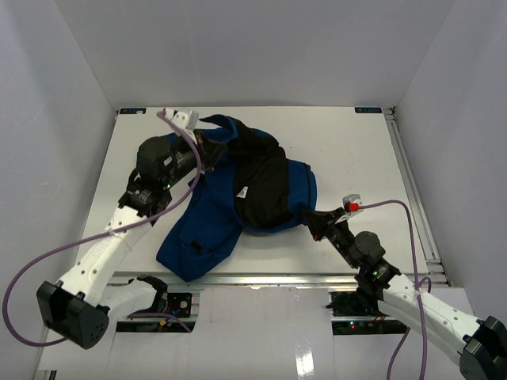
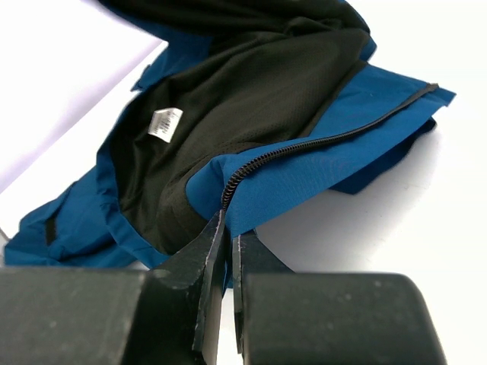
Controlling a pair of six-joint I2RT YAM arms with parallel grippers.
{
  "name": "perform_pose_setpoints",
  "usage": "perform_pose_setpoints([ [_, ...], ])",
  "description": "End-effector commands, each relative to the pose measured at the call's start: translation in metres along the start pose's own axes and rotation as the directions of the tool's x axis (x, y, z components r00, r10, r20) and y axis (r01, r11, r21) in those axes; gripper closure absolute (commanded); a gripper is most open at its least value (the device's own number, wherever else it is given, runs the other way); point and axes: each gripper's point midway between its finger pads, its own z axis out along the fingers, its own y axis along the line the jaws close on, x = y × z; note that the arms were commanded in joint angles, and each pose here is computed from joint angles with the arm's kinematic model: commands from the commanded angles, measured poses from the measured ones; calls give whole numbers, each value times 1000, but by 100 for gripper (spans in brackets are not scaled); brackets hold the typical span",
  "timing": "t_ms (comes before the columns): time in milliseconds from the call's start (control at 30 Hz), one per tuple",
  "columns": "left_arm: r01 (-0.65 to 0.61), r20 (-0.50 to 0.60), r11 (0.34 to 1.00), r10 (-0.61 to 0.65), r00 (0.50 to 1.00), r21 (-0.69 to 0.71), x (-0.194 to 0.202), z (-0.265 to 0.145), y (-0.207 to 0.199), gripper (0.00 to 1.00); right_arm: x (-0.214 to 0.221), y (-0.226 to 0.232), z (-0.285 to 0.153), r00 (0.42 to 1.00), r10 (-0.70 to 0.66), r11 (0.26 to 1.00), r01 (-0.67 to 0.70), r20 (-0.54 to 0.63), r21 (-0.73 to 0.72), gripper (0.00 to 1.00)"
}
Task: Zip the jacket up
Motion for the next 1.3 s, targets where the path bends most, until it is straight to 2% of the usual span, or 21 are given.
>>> perform_pose_setpoints([
  [0,155,-112,987,-158,981,-35,73,-38,4,100,14,-21,-1,1000,-27,997,27,-8,78,92],
  [100,214,-187,963,-244,952,-166,134,-54,28,100,6,-15,4,1000,-19,998,19,1,66,92],
  [133,233,-178,955,-266,947,-184,139,-56,29,100,5,-14,5,1000,-16,998,16,0,64,92],
  [267,223,-278,960,-263,924,-167,178,-58,18,100,0,-10,7,1000,-9,999,8,9,53,92],
  [333,194,-353,972,-230,907,-134,195,-56,4,95,-2,-9,8,1000,-6,999,6,8,52,92],
  [467,170,-415,979,-202,887,-114,207,-55,-15,53,0,-10,8,1000,-7,998,8,-10,65,92],
  [567,201,-305,959,-257,917,-201,187,-54,-3,36,-2,-10,8,1000,-3,998,3,-7,66,92],
  [633,220,-213,944,-274,938,-245,166,-56,4,28,-2,-10,8,1000,-2,998,3,-8,65,92],
  [800,210,-174,967,-234,956,-145,125,-48,-19,27,-2,-13,7,1000,-13,997,14,-8,81,92],
  [967,236,-131,959,-256,958,-155,99,-34,-22,26,1,-12,6,1000,-15,997,16,-18,72,92],
  [1133,422,27,881,-426,904,-214,50,-29,14,25,-1,-9,5,1000,-18,998,19,-19,59,92],
  [1267,572,172,782,-545,820,-248,24,-41,55,20,-4,-10,4,1000,-22,998,22,-13,63,92],
])
